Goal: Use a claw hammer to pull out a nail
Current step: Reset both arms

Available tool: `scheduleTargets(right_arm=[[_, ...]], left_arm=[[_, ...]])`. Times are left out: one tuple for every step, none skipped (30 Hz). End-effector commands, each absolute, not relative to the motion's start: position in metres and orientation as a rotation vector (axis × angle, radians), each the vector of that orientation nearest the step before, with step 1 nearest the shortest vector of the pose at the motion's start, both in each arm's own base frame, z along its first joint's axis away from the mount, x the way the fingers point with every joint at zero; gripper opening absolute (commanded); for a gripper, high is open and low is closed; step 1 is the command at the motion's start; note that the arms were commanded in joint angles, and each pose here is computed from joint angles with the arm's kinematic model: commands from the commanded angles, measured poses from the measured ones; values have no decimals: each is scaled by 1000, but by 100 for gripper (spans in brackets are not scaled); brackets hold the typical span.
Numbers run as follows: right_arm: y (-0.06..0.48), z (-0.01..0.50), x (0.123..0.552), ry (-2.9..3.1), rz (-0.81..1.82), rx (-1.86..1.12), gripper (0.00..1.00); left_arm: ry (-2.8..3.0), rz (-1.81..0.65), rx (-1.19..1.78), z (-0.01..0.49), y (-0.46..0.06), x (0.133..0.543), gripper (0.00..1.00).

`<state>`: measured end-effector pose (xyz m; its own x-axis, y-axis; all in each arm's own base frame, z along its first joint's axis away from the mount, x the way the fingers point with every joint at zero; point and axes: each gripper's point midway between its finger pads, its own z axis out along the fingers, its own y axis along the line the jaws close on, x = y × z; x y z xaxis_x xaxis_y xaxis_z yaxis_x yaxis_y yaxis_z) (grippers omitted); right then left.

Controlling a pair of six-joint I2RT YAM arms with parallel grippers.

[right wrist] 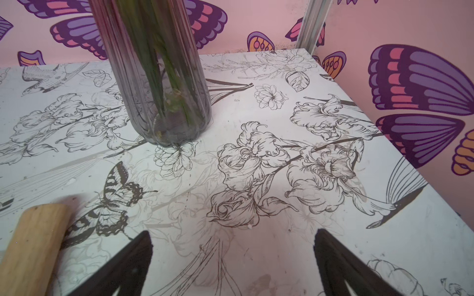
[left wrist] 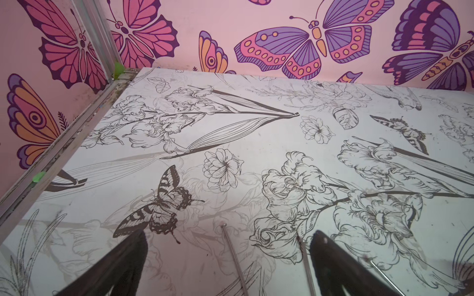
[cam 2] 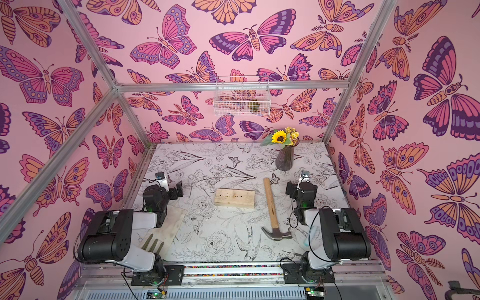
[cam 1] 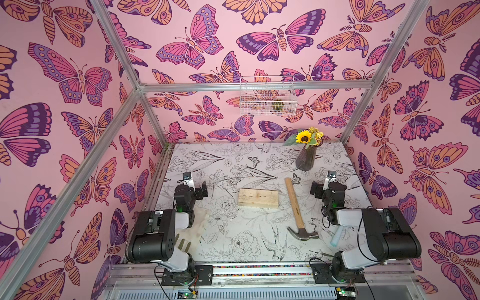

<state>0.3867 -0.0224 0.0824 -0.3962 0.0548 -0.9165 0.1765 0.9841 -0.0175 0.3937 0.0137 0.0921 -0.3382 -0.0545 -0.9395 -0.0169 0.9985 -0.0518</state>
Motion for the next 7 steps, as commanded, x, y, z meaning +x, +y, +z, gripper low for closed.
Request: scheduleTargets(right_arm=[[-21,94,392,1944,-112,162,99],[-20,94,393,1945,-111,160,99],[-20,93,394,1950,-110,158,99],[-19,93,394,1950,-109,155,99],[-20,93,393,1949,-110,158,99],[-20,94,392,1946,-110,156,99],[-20,94,392,1941,-108,157,99]], left_arm=[[1929,-12,-47,89,16,392,100],[1917,-10,-46,89,16,392,100],[1921,-10,-45,88,16,392,100],[1933,-12,-47,87,16,392,100],[1933,-11,-48,88,16,392,100],[1927,-11,-49,89,16,392,100],[1920,-11,-47,89,16,392,100]])
